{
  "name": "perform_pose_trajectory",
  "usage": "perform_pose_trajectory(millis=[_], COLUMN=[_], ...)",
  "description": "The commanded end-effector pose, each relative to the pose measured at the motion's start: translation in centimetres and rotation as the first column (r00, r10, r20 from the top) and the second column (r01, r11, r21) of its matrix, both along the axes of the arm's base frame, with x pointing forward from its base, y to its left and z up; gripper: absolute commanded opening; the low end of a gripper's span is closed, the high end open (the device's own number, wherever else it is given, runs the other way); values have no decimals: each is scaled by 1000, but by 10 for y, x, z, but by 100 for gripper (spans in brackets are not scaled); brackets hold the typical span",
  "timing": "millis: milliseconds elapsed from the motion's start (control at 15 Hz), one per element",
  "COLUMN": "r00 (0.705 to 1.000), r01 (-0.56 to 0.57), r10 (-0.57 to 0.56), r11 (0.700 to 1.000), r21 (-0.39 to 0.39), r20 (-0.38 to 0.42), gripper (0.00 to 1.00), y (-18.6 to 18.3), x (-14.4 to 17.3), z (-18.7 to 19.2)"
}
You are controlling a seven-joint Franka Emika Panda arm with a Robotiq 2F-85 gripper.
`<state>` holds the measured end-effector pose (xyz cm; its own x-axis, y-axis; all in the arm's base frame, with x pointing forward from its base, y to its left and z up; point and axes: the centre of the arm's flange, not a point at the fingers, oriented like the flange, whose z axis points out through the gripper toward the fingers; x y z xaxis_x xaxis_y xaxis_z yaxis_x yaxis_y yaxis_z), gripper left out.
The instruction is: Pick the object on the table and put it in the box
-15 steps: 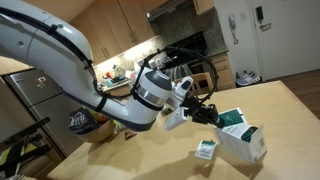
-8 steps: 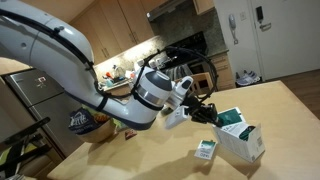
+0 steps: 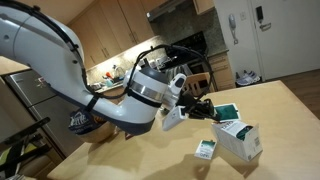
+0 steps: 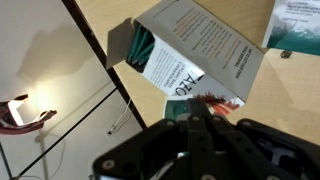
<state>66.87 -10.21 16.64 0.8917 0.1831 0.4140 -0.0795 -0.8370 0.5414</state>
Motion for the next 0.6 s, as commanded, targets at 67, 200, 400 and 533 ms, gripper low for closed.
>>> perform_pose_trajectory(millis=[67, 200, 400, 533], r00=[995, 991, 993, 993], r01=[5, 6, 14, 13], r10=[-5, -7, -15, -13], r11=[1000, 1000, 1000, 1000], r21=[-5, 7, 6, 6], r20=[100, 136, 115, 114], gripper=[0, 0, 1, 1], y=[-8, -15, -21, -19], x=[-57, -65, -37, -38], z=[24, 24, 27, 26])
